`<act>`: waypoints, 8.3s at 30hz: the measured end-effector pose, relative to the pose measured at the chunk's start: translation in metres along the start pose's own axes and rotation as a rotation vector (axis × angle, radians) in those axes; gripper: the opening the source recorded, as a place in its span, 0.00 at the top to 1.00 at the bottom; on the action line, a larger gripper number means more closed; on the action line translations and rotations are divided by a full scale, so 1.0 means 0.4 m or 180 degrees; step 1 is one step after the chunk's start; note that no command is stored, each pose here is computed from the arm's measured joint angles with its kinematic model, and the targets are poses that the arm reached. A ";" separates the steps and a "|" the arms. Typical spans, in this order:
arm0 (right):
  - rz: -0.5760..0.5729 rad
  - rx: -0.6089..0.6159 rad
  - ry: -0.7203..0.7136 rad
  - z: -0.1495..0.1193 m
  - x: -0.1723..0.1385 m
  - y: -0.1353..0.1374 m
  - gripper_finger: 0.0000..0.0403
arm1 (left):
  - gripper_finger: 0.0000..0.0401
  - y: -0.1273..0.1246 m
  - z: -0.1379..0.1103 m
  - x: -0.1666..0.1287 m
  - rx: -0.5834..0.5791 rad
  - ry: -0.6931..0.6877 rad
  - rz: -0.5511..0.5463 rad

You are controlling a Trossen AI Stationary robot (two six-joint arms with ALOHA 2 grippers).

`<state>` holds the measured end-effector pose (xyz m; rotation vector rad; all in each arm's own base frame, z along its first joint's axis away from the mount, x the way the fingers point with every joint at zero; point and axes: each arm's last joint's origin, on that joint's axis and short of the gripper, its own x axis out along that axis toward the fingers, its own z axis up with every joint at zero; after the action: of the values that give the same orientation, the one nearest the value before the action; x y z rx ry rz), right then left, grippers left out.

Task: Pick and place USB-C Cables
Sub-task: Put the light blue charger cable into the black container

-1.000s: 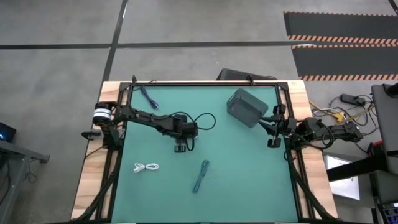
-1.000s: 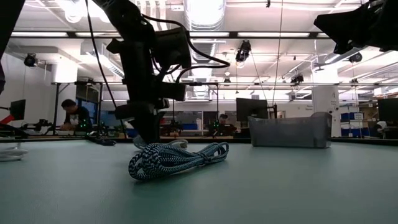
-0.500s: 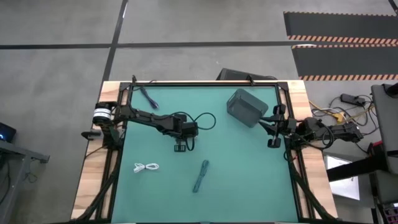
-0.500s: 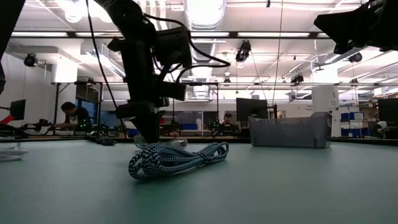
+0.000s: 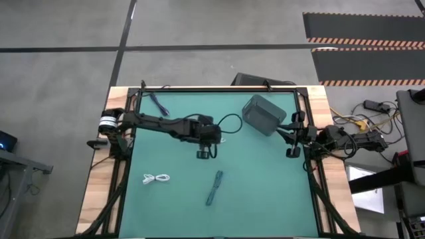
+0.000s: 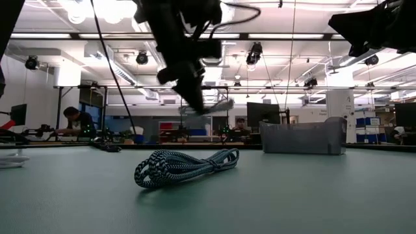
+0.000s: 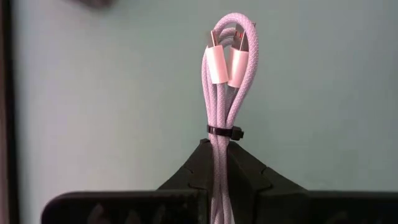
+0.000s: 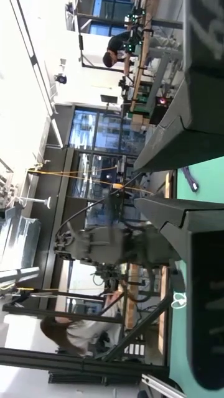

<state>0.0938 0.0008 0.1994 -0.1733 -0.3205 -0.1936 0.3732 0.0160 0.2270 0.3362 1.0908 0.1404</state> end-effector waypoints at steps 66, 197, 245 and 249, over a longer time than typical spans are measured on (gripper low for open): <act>0.0526 0.0076 -0.0858 0.106 -0.011 -0.010 0.83 | 0.98 0.310 0.305 0.111 0.0864 -0.2001 0.0699; -0.0344 -0.0165 0.0440 0.089 0.193 0.014 0.50 | 0.98 0.201 0.175 -0.075 -0.0812 -0.3564 -0.0074; -0.0634 -0.0189 0.0409 0.132 0.316 -0.012 0.95 | 0.65 0.198 0.163 -0.069 -0.0809 -0.3252 -0.0160; -0.0747 -0.0207 0.0635 0.148 0.327 -0.017 0.95 | 0.59 0.201 0.148 -0.100 -0.0631 -0.3061 -0.0115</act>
<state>0.1968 -0.0150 0.2986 -0.1791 -0.1350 -0.4506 0.4115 0.0690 0.3124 0.1643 0.1279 0.0395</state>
